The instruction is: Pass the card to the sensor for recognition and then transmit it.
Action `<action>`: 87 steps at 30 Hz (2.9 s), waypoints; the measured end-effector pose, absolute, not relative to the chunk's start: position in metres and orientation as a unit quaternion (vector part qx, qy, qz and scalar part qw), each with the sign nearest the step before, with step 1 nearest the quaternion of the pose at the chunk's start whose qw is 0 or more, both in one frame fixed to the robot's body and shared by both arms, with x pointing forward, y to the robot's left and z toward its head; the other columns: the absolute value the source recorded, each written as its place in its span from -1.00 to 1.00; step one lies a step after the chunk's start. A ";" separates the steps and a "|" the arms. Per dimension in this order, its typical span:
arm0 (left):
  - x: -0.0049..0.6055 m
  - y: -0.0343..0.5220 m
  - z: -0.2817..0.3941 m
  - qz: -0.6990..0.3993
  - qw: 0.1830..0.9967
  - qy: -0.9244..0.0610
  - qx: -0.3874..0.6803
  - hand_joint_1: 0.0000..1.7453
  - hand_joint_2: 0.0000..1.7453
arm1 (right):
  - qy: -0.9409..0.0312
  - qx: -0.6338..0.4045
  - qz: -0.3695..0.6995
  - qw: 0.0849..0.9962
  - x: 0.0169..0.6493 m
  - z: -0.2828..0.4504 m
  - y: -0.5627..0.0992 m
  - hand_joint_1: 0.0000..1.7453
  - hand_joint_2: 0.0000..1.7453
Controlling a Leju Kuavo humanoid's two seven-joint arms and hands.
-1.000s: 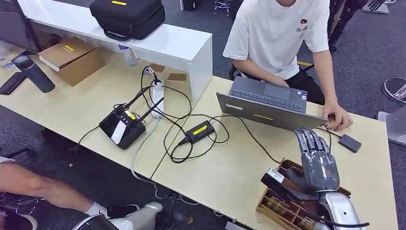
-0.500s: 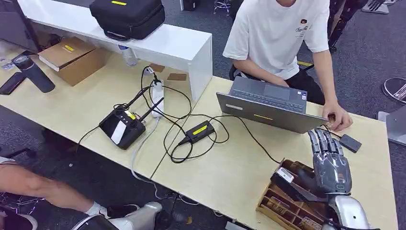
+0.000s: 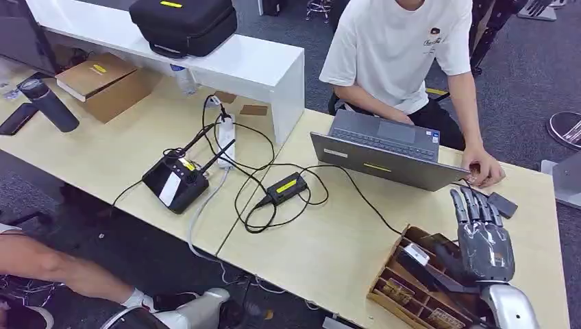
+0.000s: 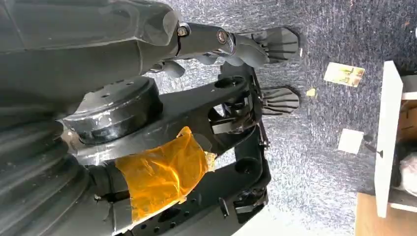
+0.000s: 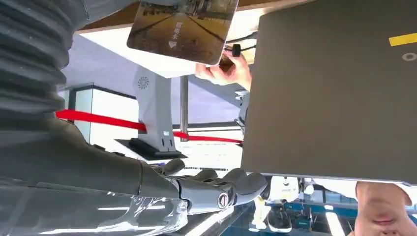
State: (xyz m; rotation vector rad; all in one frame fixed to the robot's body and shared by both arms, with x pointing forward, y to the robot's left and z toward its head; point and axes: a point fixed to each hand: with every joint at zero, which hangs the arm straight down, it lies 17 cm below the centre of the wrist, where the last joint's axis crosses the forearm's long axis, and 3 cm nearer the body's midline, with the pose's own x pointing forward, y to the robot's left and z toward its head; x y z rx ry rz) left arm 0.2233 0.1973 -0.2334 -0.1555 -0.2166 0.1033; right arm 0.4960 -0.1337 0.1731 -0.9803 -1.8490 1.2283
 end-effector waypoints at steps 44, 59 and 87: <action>0.224 0.208 -0.236 0.049 0.992 -0.106 -0.048 -1.00 1.00 | -0.726 -0.308 0.485 0.379 0.499 0.171 -0.126 1.00 1.00; 0.225 0.198 -0.234 0.038 0.992 -0.103 -0.060 -1.00 1.00 | -0.749 -0.310 0.471 0.349 0.512 0.218 -0.104 1.00 1.00; 0.238 0.168 -0.222 -0.008 0.993 -0.098 -0.069 -1.00 1.00 | -0.850 -0.405 0.268 0.207 0.509 0.390 -0.099 1.00 1.00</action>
